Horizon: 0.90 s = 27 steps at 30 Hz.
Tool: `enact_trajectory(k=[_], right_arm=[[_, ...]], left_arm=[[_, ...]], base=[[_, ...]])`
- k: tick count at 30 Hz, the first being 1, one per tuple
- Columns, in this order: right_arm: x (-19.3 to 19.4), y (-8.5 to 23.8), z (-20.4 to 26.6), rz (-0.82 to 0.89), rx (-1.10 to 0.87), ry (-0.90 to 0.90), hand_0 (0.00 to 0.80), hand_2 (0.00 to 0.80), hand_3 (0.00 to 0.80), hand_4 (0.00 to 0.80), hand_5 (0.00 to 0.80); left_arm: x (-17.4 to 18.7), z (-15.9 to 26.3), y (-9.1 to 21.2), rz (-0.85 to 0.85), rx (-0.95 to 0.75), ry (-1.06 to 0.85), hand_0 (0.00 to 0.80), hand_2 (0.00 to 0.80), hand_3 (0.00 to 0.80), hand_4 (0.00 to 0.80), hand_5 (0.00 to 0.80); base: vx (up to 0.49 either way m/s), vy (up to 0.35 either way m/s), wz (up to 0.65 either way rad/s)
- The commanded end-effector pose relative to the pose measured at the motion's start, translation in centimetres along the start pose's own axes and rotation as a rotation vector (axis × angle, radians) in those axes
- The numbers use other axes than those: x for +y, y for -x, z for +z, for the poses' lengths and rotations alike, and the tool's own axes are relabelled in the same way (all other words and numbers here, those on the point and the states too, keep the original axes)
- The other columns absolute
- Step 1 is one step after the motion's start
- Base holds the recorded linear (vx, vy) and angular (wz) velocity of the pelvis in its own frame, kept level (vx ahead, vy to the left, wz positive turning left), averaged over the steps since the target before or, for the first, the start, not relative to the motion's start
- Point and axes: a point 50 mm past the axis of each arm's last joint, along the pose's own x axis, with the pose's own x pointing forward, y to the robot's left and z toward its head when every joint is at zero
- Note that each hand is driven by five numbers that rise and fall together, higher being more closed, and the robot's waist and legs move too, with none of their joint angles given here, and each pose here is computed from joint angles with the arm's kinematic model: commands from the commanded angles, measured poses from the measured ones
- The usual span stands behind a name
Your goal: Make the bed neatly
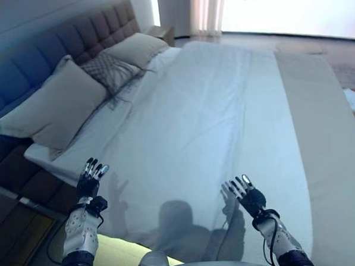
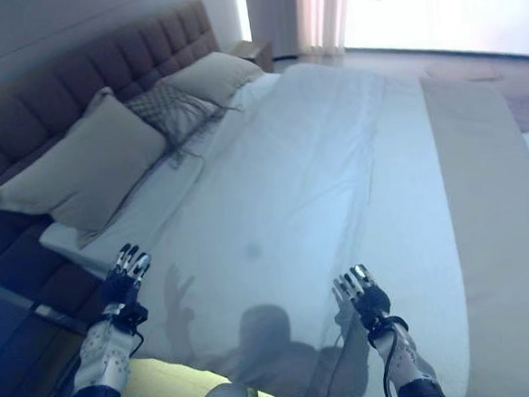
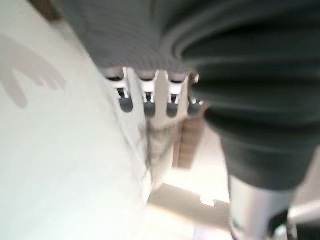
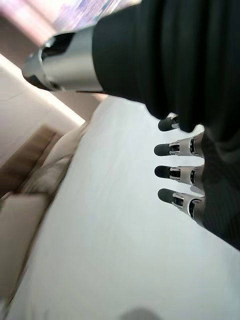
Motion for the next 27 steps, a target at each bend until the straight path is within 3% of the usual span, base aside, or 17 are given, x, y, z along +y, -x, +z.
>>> enact_trajectory(k=[1, 8, 12, 15, 19, 27], right_arm=[[2.6, -1.3, 0.6, 0.071, -0.051, -0.037, 0.0, 0.0, 0.0, 0.0, 0.0], [2.0, -0.6, 0.6, 0.025, -0.005, -0.004, 0.0, 0.0, 0.0, 0.0, 0.0], [1.0, 0.1, 1.3, 0.037, -0.028, 0.009, 0.0, 0.0, 0.0, 0.0, 0.0], [-0.4, 0.7, 1.8, 0.008, -0.034, 0.008, 0.0, 0.0, 0.0, 0.0, 0.0], [-2.0, 1.7, 1.8, -0.039, -0.036, 0.005, 0.0, 0.0, 0.0, 0.0, 0.0], [-0.5, 1.1, 1.5, -0.021, -0.074, -0.029, 0.0, 0.0, 0.0, 0.0, 0.0]], left_arm=[[2.4, 3.6, -0.2, 0.054, -0.149, -0.015, 0.0, 0.0, 0.0, 0.0, 0.0], [2.1, 2.1, 1.0, 0.028, -0.116, 0.03, 0.0, 0.0, 0.0, 0.0, 0.0], [2.5, 1.2, 1.9, 0.045, -0.104, 0.045, 0.0, 0.0, 0.0, 0.0, 0.0], [2.9, 1.2, 2.2, 0.053, -0.111, 0.066, 0.0, 0.0, 0.0, 0.0, 0.0], [2.0, 1.5, 2.0, 0.005, -0.117, 0.108, 0.0, 0.0, 0.0, 0.0, 0.0], [0.3, 1.5, 1.0, -0.07, -0.105, 0.094, 0.0, 0.0, 0.0, 0.0, 0.0]], base=[[-0.231, -0.329, -0.35], [-0.226, -0.229, -0.16], [-0.221, -0.001, -0.08], [-0.138, 0.197, -0.27], [-0.007, 0.261, 0.39], [0.11, 0.482, 0.09]])
